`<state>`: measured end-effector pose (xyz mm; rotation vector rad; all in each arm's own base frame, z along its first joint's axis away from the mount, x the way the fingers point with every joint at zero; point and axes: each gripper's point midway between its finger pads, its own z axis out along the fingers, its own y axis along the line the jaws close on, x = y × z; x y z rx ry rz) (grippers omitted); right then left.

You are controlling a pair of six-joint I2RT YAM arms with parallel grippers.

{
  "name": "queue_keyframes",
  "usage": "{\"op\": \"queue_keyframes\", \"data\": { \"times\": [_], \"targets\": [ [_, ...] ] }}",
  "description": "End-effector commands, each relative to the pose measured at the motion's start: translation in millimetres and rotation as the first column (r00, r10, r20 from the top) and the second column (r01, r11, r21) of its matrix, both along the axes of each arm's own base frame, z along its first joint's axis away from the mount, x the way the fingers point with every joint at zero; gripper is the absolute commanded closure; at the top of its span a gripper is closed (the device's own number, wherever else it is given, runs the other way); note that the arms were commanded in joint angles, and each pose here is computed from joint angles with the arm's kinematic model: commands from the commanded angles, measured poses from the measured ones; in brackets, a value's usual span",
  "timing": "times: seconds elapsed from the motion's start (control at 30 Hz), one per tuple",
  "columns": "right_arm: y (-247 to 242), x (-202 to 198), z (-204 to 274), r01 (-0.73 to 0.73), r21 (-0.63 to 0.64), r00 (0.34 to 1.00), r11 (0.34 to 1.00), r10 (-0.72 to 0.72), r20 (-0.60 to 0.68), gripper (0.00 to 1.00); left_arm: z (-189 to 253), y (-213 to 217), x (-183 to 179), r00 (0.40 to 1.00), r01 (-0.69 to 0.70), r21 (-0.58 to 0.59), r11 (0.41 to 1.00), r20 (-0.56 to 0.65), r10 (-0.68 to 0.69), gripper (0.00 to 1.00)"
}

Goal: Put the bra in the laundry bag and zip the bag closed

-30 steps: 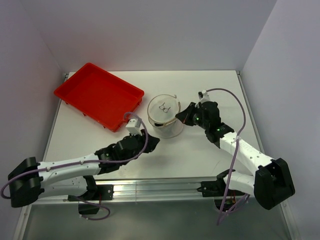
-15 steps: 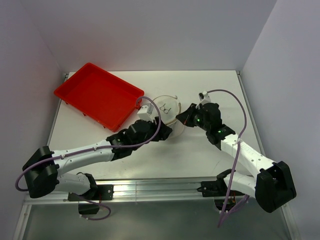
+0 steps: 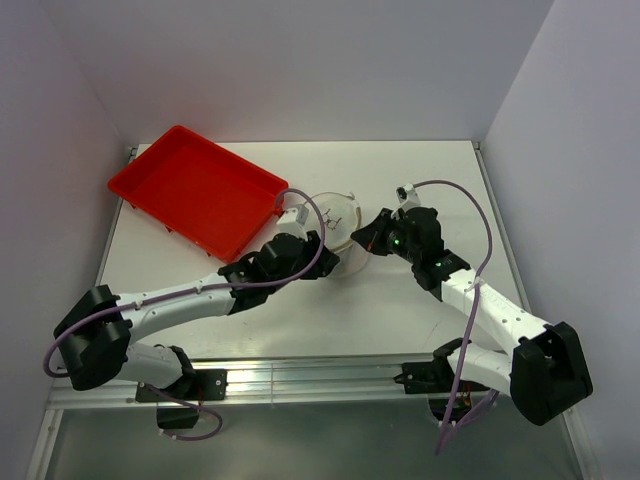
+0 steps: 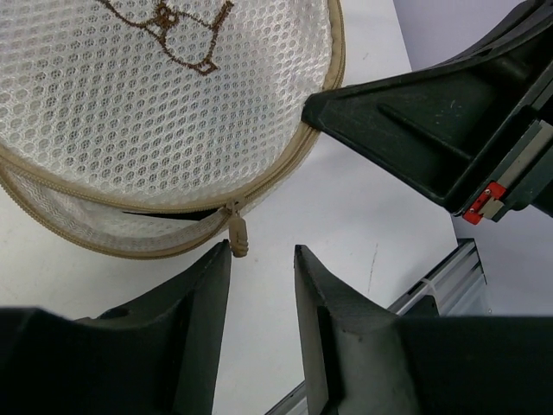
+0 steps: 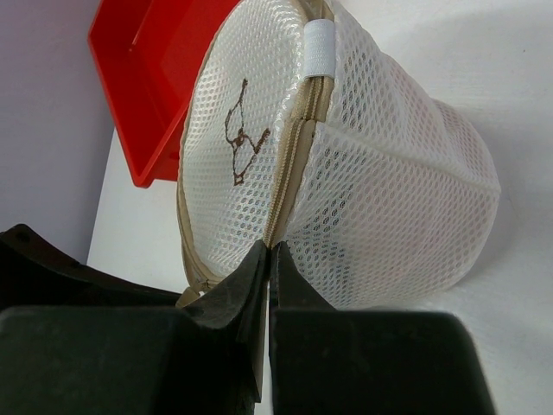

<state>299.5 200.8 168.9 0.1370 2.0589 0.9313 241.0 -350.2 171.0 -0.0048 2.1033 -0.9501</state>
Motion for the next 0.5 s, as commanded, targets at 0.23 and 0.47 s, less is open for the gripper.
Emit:
{"op": "queue_keyframes", "data": {
  "times": [0.23, 0.47],
  "targets": [
    [0, 3, 20, -0.008, 0.022, 0.996, 1.0, 0.006, 0.084, 1.0, 20, -7, 13, 0.999, -0.009, -0.067, 0.998, 0.039, 0.012, 0.67],
    [1, 3, 21, -0.014, 0.025, 0.996, 1.0, 0.012, 0.086, 1.0, 16, 2, 15, 0.998, -0.033, -0.04, 0.999, 0.053, 0.035, 1.0]
  ]
}}
